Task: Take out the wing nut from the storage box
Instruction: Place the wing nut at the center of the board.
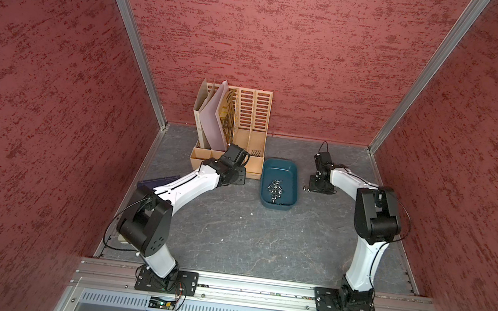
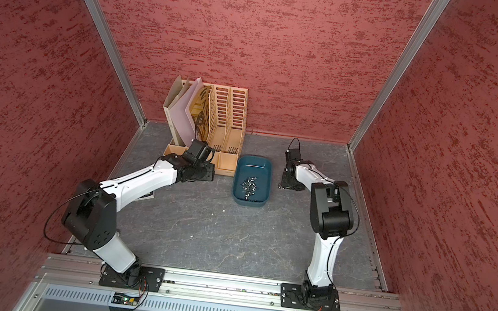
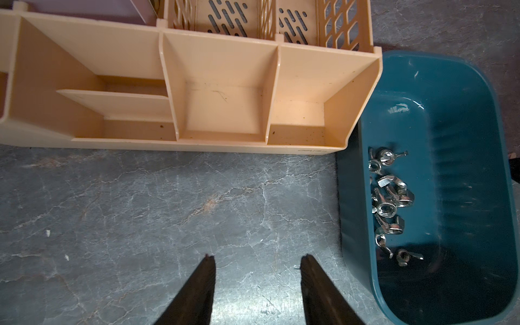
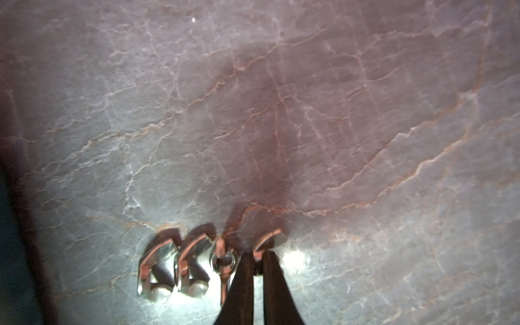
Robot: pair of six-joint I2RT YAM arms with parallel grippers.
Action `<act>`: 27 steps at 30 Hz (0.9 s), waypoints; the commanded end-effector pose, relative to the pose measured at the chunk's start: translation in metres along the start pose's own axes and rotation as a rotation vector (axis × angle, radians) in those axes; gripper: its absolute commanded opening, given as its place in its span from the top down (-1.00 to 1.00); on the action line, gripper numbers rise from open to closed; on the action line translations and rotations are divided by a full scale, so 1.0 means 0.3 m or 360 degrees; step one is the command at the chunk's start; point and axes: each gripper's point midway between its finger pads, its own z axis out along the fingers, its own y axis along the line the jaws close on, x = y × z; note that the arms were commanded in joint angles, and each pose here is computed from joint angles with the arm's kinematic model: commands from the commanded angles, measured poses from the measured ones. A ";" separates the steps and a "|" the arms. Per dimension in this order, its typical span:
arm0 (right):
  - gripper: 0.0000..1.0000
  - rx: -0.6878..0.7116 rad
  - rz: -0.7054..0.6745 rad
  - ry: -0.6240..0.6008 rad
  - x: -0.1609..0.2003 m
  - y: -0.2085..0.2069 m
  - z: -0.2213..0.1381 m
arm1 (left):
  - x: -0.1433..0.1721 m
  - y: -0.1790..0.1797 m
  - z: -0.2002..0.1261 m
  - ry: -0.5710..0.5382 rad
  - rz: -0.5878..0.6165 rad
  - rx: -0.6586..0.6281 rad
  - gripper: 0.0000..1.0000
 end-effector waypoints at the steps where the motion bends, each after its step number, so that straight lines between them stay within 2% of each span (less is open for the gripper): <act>1: 0.76 -0.0014 0.0006 -0.0022 -0.031 0.002 -0.010 | 0.006 0.006 0.004 0.0003 0.0003 -0.0017 -0.05; 7: 0.65 -0.0019 0.0013 -0.0047 -0.041 0.002 -0.030 | 0.007 0.016 -0.005 -0.0004 -0.0002 -0.0025 -0.05; 18: 0.62 -0.0063 0.0010 -0.0180 -0.097 0.004 -0.186 | 0.009 0.015 -0.004 -0.0007 -0.0009 -0.0013 -0.05; 27: 0.59 -0.0169 -0.0121 -0.0294 -0.109 0.150 -0.342 | 0.002 0.007 -0.003 -0.0011 -0.0014 0.0001 -0.05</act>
